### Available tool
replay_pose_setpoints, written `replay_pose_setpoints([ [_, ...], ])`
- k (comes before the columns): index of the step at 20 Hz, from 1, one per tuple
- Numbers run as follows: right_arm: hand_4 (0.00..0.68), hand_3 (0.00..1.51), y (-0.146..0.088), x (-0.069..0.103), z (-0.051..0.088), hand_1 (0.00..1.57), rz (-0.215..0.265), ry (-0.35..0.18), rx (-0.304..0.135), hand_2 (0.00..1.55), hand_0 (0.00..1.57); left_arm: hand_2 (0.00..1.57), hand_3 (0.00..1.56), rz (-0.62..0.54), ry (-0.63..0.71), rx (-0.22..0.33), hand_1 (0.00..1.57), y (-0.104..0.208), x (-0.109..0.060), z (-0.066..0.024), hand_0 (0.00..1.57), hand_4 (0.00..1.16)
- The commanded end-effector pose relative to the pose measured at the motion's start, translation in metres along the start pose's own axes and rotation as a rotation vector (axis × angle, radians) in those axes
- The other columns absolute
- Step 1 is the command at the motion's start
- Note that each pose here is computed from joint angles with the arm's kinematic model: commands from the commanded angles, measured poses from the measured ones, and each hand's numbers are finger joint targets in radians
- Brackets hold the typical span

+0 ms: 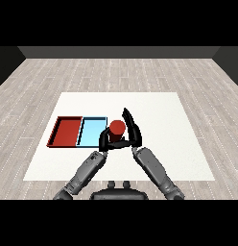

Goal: Pick the red can and put it in the red box

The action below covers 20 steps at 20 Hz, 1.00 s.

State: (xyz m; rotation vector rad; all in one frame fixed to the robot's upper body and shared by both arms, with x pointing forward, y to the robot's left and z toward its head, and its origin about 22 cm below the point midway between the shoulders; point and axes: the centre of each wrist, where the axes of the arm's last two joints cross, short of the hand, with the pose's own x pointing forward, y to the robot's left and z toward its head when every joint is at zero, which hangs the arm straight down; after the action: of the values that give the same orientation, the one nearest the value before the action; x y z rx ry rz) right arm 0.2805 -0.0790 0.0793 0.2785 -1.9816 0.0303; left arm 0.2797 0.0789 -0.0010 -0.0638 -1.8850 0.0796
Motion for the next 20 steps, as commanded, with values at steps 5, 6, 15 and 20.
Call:
replay_pose_setpoints([
  [5, 0.000, 0.00, -0.035, 0.013, 0.020, 0.00, -0.050, -0.048, -0.024, 0.00, 0.00, 1.56, 1.46, -0.012, -0.038, 0.034, 1.57, 0.010, 0.020, -0.0108, 1.57, 1.13],
  [6, 0.000, 0.00, -0.032, 0.036, 0.021, 0.00, -0.038, -0.050, -0.027, 0.00, 0.00, 1.56, 1.47, -0.039, -0.034, 0.032, 1.57, 0.014, 0.017, -0.0216, 1.57, 1.13],
  [15, 0.000, 0.00, -0.098, 0.058, 0.056, 0.00, -0.031, -0.067, -0.113, 0.00, 0.00, 1.57, 1.48, -0.085, -0.067, 0.131, 1.57, 0.080, 0.030, -0.0506, 1.57, 1.13],
  [20, 0.000, 0.00, -0.116, 0.035, 0.082, 0.00, 0.001, -0.035, -0.191, 0.00, 0.00, 1.57, 1.49, -0.246, -0.066, 0.204, 1.57, 0.139, 0.047, -0.0605, 1.57, 1.12],
])
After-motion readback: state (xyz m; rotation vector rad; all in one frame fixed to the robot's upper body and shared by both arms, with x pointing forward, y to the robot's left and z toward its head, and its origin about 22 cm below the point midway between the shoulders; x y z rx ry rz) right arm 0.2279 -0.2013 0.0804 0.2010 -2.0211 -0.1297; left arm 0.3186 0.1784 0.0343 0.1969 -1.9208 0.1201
